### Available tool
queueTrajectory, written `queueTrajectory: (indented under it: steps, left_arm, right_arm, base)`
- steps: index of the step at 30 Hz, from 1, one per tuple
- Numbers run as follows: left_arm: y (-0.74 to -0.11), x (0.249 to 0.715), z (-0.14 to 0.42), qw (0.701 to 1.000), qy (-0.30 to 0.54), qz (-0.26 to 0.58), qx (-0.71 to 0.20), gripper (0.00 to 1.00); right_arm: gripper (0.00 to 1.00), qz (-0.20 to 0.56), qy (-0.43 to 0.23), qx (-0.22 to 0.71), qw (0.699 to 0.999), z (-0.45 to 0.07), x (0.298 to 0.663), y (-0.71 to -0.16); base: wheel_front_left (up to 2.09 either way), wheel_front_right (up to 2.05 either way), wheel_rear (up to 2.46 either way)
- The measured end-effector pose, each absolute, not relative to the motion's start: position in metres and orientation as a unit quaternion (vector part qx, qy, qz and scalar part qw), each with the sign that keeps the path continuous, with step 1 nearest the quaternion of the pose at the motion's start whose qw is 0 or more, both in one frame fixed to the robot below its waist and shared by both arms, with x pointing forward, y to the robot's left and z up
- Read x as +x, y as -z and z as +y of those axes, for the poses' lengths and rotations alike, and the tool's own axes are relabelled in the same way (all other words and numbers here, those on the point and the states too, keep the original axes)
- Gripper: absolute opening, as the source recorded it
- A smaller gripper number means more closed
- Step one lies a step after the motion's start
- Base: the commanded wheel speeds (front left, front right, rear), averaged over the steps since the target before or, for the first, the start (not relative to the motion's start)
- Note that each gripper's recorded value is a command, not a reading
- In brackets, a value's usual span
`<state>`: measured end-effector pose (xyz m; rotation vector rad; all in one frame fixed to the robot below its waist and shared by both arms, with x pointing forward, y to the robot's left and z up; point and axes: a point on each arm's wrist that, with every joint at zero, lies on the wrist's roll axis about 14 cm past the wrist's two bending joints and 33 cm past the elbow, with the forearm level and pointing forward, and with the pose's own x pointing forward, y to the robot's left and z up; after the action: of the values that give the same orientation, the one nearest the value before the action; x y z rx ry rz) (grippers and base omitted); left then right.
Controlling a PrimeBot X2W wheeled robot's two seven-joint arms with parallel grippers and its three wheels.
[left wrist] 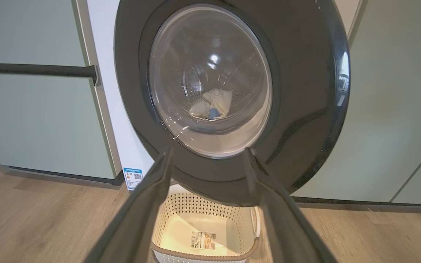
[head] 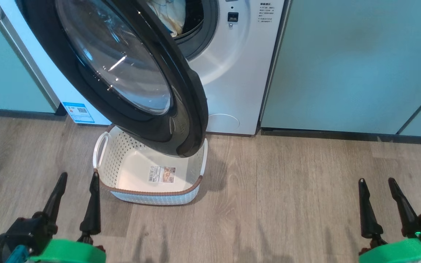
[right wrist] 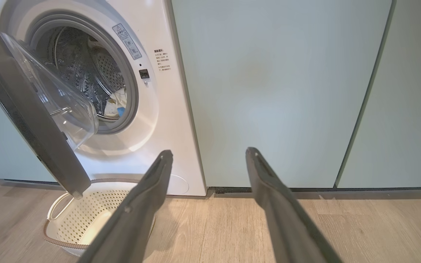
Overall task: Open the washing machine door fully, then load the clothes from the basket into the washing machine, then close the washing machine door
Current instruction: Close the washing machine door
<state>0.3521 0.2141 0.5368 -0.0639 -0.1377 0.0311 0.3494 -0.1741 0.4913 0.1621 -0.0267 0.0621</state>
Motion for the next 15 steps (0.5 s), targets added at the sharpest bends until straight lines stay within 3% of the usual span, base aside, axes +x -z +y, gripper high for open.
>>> queueTrajectory:
  steps: [15]
  left_arm:
    - [-0.537,0.3545,0.2091,0.997,-0.012,-0.069,-0.029,1.0]
  right_arm:
    - [1.0,-0.015,-0.025,0.08,0.996,-0.1778,0.3471,-0.4927]
  base:
    - [0.0,0.0,0.0]
